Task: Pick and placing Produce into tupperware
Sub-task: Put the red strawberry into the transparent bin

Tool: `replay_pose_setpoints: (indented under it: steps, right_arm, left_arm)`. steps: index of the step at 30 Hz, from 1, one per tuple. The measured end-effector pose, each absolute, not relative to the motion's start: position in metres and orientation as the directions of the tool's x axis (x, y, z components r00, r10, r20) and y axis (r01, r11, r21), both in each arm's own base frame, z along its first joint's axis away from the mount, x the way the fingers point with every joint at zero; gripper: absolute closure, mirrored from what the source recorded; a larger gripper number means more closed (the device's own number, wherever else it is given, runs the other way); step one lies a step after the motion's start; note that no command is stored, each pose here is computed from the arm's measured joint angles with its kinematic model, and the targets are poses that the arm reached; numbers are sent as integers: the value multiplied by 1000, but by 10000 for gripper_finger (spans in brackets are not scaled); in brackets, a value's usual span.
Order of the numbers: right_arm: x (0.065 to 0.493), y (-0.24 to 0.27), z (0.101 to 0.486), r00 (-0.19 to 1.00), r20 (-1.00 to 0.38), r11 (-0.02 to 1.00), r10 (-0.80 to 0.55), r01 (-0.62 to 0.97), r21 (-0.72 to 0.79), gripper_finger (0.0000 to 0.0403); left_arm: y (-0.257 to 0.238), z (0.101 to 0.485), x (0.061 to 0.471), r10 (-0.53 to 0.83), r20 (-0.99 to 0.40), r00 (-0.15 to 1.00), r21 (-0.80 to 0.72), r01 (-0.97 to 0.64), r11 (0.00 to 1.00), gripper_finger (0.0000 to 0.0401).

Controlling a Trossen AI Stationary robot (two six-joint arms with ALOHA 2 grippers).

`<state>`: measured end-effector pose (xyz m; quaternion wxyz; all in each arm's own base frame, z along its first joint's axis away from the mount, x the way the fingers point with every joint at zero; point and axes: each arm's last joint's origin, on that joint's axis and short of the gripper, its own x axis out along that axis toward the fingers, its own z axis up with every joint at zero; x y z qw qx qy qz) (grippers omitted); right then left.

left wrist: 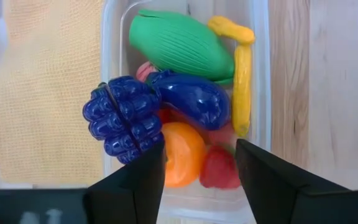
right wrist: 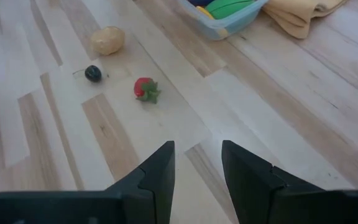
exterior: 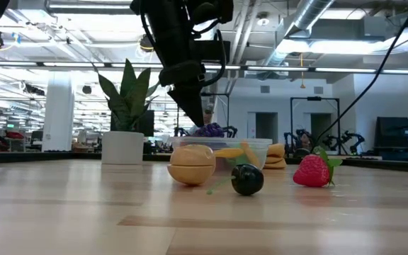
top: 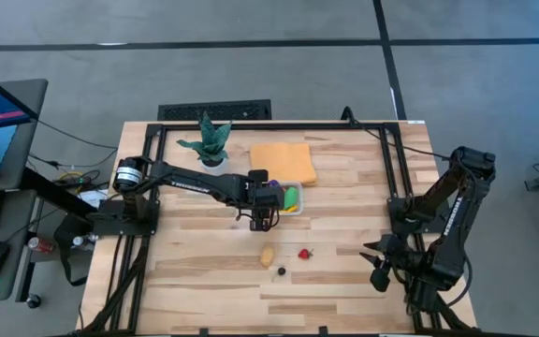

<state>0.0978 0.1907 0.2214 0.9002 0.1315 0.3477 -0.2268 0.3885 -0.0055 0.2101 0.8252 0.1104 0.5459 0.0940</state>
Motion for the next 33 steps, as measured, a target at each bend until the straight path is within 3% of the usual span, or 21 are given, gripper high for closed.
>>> replay_pose_setpoints:
  steps: [7, 14, 23, 33]
  right_arm:
    - [98, 191, 221, 656, -685, 863, -317, 499, 78, 278]
    - [102, 188, 221, 649, -685, 867, -331, 495, 50, 278]
    - [131, 187, 221, 659, -683, 879, -315, 475, 53, 278]
    - [189, 175, 226, 658, -732, 938, -178, 339, 77, 278]
  left_arm:
    - [-5, 215, 390, 273, -878, 393, 290, -17, 957, 188]
    - [-8, 258, 389, 164, -866, 472, 215, 57, 975, 188]
    - [-2, 297, 348, 95, -903, 419, 143, 85, 986, 189]
    - [-1, 320, 303, 77, -860, 505, 119, 52, 992, 189]
